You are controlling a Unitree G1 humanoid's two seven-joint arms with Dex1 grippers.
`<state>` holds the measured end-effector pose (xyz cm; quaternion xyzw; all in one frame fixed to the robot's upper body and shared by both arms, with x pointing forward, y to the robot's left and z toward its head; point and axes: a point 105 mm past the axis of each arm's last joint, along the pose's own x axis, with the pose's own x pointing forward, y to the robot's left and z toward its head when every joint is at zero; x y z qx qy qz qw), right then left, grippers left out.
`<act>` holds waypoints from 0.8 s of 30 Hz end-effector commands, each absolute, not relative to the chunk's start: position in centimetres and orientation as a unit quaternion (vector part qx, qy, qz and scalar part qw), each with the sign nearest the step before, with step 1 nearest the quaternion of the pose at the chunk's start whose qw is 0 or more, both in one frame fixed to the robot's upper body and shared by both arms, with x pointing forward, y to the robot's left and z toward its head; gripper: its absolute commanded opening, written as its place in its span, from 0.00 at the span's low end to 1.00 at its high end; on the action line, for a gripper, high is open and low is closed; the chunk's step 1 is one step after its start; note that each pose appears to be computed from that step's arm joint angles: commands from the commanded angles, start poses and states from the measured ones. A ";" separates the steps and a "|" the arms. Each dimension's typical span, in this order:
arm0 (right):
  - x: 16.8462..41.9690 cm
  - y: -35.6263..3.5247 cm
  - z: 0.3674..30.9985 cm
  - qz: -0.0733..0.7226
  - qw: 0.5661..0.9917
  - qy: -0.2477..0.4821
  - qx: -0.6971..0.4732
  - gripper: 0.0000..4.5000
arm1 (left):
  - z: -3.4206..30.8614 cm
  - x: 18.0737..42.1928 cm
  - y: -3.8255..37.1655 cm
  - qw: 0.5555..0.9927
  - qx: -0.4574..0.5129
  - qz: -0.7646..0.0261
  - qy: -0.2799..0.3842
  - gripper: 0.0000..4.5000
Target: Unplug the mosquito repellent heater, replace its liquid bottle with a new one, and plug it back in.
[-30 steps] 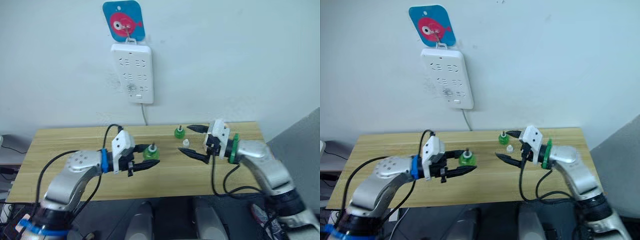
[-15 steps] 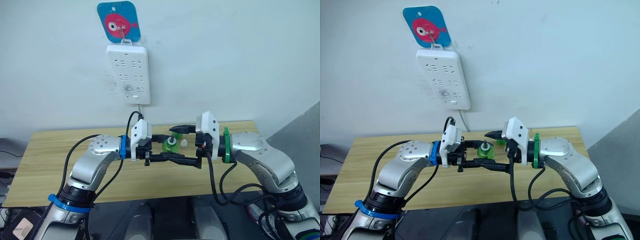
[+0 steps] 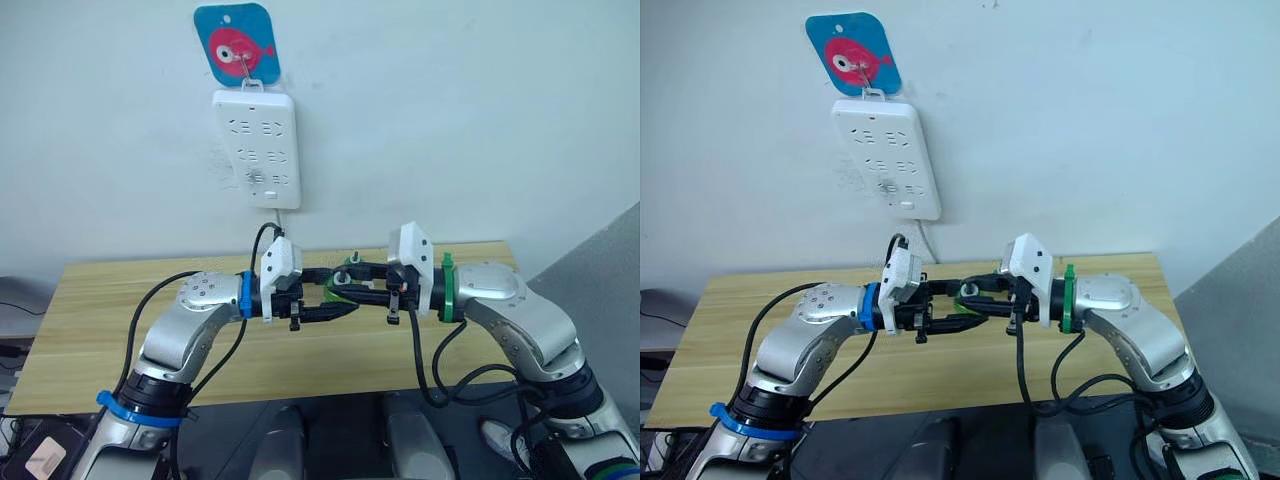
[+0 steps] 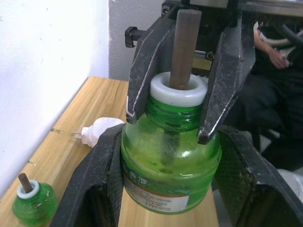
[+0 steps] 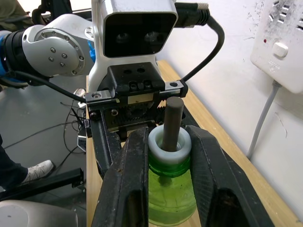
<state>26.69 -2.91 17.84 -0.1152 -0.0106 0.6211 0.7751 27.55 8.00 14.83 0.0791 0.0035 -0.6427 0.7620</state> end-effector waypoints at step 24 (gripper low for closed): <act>28.4 -7.5 22.3 0.540 0.813 0.050 0.214 0.18 | 18.6 26.5 8.0 0.773 -0.289 -0.564 0.046 0.99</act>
